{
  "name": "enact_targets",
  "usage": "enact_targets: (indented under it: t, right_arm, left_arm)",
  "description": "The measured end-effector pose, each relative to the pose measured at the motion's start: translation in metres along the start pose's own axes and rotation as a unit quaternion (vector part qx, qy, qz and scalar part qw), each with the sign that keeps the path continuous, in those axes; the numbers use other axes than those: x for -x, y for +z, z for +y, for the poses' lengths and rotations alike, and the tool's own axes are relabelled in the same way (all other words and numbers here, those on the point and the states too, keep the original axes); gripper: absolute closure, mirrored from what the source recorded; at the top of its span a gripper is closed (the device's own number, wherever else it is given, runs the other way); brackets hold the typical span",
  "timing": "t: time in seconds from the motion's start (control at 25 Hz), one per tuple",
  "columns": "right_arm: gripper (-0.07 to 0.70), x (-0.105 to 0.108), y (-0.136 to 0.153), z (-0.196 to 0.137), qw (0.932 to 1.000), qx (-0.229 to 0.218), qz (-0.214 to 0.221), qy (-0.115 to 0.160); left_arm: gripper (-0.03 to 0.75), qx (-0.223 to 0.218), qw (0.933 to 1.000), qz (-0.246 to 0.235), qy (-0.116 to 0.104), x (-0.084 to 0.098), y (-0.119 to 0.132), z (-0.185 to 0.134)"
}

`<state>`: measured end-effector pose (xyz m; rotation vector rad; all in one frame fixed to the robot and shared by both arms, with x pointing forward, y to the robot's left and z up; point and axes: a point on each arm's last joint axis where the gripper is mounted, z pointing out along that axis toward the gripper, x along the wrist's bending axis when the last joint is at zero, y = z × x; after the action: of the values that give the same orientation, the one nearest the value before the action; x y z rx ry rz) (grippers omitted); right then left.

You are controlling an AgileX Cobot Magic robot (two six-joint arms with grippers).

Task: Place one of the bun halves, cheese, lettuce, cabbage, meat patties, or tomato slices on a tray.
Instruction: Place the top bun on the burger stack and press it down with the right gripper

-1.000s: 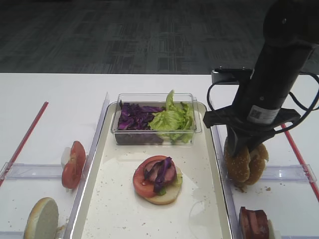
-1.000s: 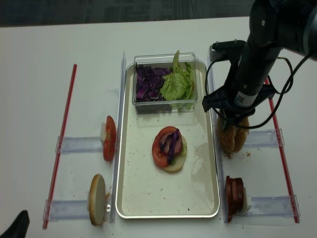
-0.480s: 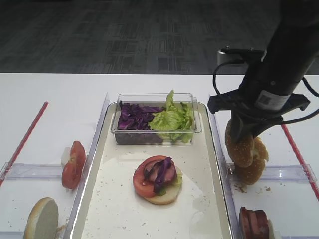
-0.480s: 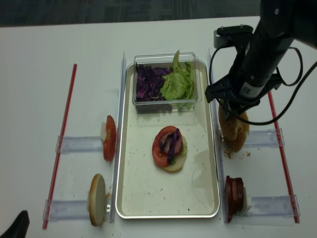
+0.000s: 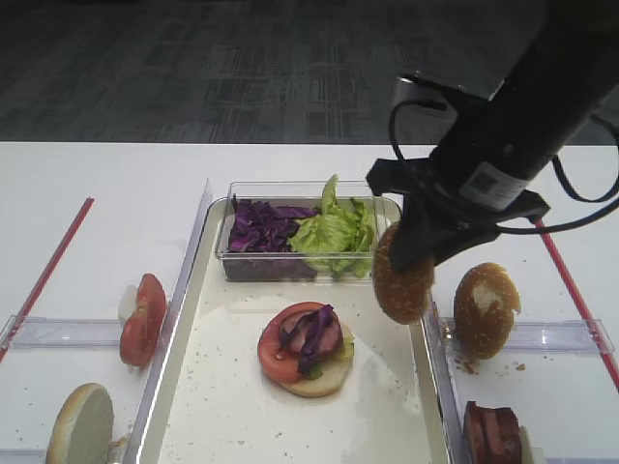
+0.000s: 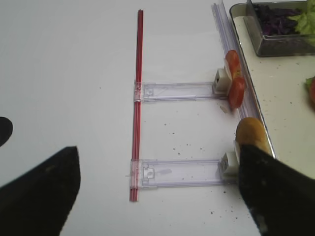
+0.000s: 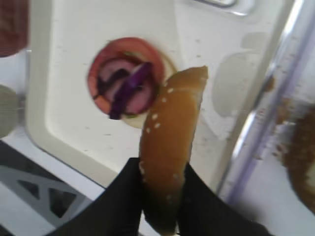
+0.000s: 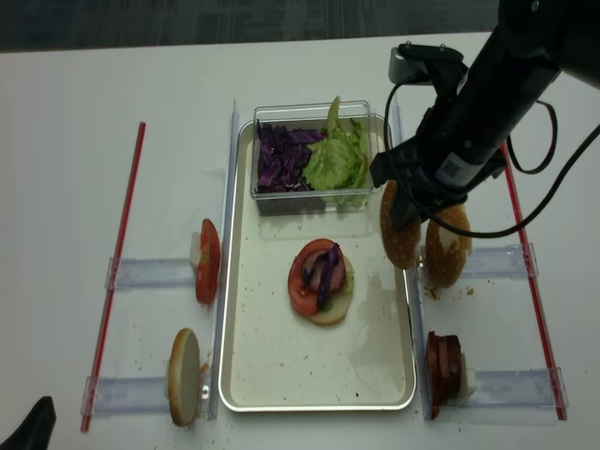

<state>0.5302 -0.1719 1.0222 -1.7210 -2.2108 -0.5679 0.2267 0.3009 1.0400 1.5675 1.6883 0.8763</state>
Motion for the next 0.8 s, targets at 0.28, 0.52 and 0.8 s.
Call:
enact_targets:
  t: [0.28,0.52,0.8]
  right_arm:
    - [0.426,-0.028,-0.005,0.008,0.9867,0.045,0.154,-0.023]
    - [0.426,-0.041,-0.011,0.009,0.9704,0.057,0.232,-0.034]
    - [0.426,-0.045,-0.013,0.010,0.9643,0.063,0.255,-0.034]
  left_arm:
    - [0.118,0.000,1.0000,0.000,0.000,0.000,0.000,0.000]
    - [0.118,0.000,1.0000,0.000,0.000,0.000,0.000,0.000]
    - [0.118,0.000,1.0000,0.000,0.000,0.000,0.000,0.000]
